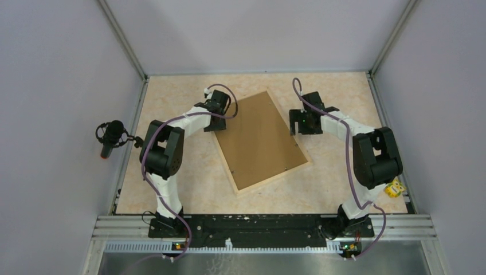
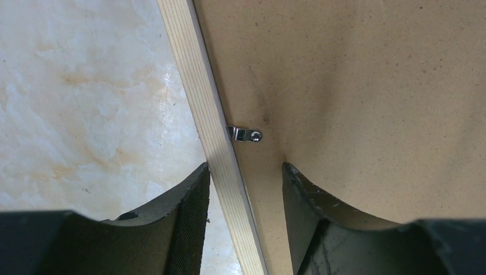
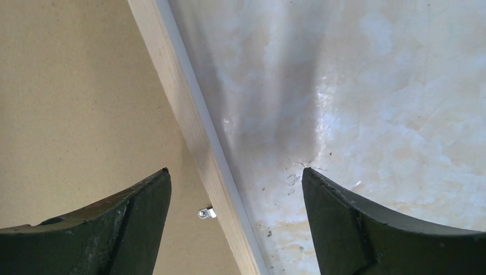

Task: Put the photo into the frame

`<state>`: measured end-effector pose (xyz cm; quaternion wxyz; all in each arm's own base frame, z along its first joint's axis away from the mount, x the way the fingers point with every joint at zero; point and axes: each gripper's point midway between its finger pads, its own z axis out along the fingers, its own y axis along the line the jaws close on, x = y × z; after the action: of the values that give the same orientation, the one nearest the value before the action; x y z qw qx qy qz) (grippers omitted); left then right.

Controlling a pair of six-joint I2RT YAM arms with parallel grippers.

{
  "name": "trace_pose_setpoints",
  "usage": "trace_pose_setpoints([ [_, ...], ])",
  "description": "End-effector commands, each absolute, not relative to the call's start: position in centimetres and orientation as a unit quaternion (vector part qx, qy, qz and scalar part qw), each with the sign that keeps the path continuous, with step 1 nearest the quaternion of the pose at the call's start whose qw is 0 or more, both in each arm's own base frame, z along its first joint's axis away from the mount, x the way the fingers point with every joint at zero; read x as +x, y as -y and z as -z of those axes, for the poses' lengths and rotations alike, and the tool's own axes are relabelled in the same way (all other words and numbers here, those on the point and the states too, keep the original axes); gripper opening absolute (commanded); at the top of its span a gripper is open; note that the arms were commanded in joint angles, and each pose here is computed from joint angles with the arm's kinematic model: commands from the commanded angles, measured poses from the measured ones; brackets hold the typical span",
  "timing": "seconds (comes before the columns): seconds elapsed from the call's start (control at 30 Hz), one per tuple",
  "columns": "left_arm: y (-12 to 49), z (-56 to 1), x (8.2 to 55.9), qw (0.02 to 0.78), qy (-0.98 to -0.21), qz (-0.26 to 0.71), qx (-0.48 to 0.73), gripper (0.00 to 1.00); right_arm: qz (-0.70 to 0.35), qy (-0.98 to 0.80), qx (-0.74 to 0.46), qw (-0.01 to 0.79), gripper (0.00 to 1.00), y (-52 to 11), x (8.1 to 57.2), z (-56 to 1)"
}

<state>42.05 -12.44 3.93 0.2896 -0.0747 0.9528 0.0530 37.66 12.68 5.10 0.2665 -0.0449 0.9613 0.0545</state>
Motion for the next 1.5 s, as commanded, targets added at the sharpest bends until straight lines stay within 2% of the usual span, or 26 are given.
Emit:
trace_pose_setpoints([
  [0.0, 12.8, -3.2, 41.5, 0.276, -0.957, -0.045, -0.081, 0.52, -0.051, -0.942, 0.002, 0.332, 0.83, -12.7, 40.4, -7.7],
  [0.27, 13.3, -2.6, 41.2, 0.267, -0.96, -0.033, -0.079, 0.37, -0.085, -0.915, 0.05, 0.39, 0.83, -14.2, 44.5, -10.7],
  [0.47, 13.0, -1.6, 41.7, 0.26, -0.963, -0.049, -0.055, 0.19, -0.07, -0.928, 0.062, 0.36, 0.84, -16.3, 47.8, -11.3],
  [0.6, 13.0, -1.3, 41.8, 0.254, -0.965, -0.054, -0.044, 0.06, -0.066, -0.926, 0.044, 0.368, 0.85, -18.6, 49.4, -11.6],
  [0.7, 13.2, -1.8, 41.9, 0.26, -0.964, -0.048, -0.038, 0.0, -0.042, -0.931, 0.029, 0.363, 0.86, -18.9, 50.3, -10.5],
  [1.07, 15.8, -2.9, 42.1, 0.27, -0.963, 0.01, 0.015, 0.0, -0.008, -0.932, -0.004, 0.362, 0.89, -18.8, 51.8, -8.6],
  [1.47, 20.1, -2.6, 40.4, 0.258, -0.963, 0.057, 0.059, 0.0, 0.006, -0.932, -0.012, 0.361, 0.86, -18.5, 51.6, -7.2],
])
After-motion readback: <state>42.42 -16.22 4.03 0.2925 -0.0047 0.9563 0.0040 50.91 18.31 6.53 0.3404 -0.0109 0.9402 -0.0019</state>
